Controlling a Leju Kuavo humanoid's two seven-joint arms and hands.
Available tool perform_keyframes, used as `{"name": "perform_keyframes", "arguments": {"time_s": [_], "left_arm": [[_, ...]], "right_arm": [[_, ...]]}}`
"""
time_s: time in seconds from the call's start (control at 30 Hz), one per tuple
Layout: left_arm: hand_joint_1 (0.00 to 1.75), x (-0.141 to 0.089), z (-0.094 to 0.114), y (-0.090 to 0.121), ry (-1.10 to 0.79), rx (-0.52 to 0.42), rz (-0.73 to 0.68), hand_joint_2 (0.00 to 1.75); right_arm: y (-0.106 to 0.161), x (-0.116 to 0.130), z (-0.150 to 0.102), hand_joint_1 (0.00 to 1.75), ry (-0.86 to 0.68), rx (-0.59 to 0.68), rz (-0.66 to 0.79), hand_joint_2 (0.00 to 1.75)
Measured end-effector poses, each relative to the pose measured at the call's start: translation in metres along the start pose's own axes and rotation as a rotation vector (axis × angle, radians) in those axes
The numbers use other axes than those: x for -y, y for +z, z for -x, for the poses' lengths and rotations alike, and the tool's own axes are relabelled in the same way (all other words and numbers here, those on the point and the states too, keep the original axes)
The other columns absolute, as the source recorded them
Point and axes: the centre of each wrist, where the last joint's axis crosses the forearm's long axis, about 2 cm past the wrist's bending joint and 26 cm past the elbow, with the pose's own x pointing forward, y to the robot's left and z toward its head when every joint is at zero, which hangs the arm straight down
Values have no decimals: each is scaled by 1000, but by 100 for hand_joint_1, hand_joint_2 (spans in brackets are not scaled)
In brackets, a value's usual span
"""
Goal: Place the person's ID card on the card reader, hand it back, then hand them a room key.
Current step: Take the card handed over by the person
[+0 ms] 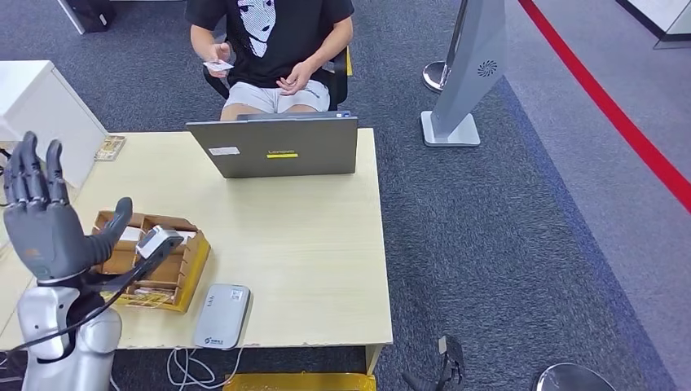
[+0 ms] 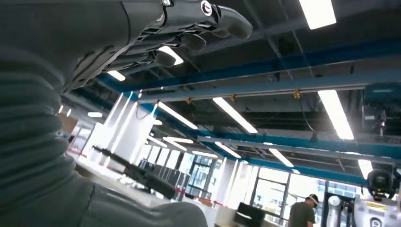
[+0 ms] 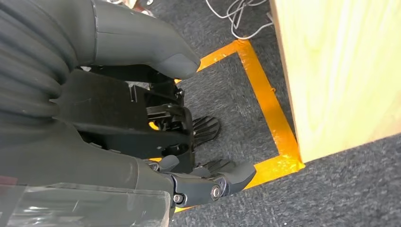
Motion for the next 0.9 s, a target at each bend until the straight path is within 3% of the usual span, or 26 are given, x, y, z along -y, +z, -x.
{"name": "perform_keyframes", "arguments": {"time_s": [0.13,0.3,0.53,0.6,0.67,0.73,0.9], "left_arm": [[0,15,16,-34,-85,15,27,175],[0,31,30,-62,-146,10,79,175],[0,42,36,-85,-192,25,126,175],[22,43,37,-87,-197,29,133,175],[109,45,37,-86,-198,31,142,175],[175,46,38,-85,-197,35,151,175],[175,49,39,-82,-193,44,169,175]], "right_arm": [[0,-5,-7,0,14,-1,-11,175],[-1,-9,-12,0,32,-3,-18,175],[-1,-13,-19,0,39,5,-18,175],[-1,-13,-20,0,40,5,-16,175],[-1,-13,-19,0,42,3,-14,175],[-1,-13,-19,0,44,0,-12,175],[-1,-13,-17,0,50,-2,-4,175]]}}
